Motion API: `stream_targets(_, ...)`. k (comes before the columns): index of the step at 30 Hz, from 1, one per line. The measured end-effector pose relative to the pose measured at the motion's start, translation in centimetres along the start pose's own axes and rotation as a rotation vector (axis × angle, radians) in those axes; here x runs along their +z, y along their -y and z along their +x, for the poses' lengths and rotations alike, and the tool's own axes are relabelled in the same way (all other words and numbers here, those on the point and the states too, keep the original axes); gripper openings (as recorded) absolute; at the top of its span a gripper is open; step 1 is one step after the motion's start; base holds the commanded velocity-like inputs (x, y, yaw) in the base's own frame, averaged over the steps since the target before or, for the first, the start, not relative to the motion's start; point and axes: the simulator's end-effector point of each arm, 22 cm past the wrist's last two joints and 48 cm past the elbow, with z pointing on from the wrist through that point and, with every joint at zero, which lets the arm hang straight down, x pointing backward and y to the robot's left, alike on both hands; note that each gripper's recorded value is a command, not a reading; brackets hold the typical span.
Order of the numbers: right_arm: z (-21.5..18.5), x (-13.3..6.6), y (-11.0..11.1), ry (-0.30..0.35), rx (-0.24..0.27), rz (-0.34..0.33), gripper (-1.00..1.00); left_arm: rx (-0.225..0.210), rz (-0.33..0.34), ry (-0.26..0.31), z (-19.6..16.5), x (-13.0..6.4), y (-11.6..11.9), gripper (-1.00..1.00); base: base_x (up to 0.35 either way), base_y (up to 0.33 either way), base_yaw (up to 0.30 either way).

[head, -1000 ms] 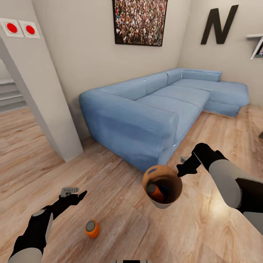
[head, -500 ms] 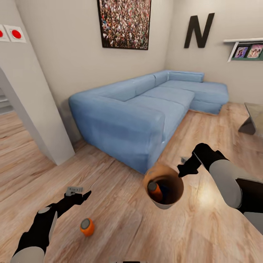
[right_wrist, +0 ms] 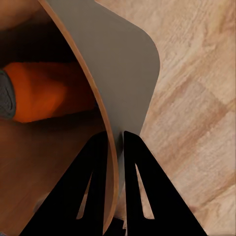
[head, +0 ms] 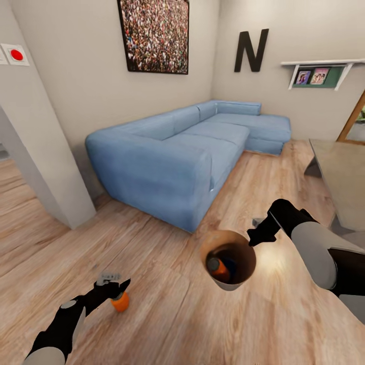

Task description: Put the three can of soda from the living room inside the tash can in the kitchen.

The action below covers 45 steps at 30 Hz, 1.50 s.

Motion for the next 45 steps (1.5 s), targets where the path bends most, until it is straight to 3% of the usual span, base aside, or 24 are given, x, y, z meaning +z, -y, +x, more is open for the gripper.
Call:
stream_targets(2, 0.0, -0.3, 0.2, 0.009, 0.017, -0.012, -1.0, 0.006, -0.062, 0.011, 0.7, 0.1, -1.0, 1.0, -0.05, 0.027, -0.166)
stream_targets(6, 0.1, -0.7, 0.8, 0.01, 0.01, 0.009, -1.0, 0.01, -0.088, 0.023, 0.6, 0.1, -1.5, 1.0, -0.019, 0.01, -0.165)
stream_targets(21, -0.2, -2.0, 0.8, 0.031, 0.007, 0.013, -1.0, 0.011, -0.091, 0.029, 0.0, -0.2, -1.4, 1.0, 0.163, 0.165, -0.163)
stream_targets(30, -0.3, -2.6, 0.4, 0.043, 0.017, -0.002, -1.0, 0.013, -0.095, 0.04, -0.6, -0.4, -1.3, 1.0, -0.108, 0.219, -0.161)
stream_targets(33, -0.3, -2.9, 0.5, 0.047, 0.012, 0.007, -1.0, 0.016, -0.105, 0.048, -0.8, -0.5, -1.5, 1.0, -0.054, 0.048, -0.161)
stream_targets(37, -0.3, -3.2, 0.6, 0.049, 0.004, 0.017, -1.0, 0.037, -0.159, 0.099, -0.5, -0.6, -2.2, 1.0, -0.013, 0.012, -0.161)
stream_targets(45, -0.5, -3.8, 0.4, 0.062, 0.007, 0.01, -1.0, 0.028, -0.18, 0.105, 0.7, -0.6, -2.0, 1.0, -0.002, 0.002, -0.161)
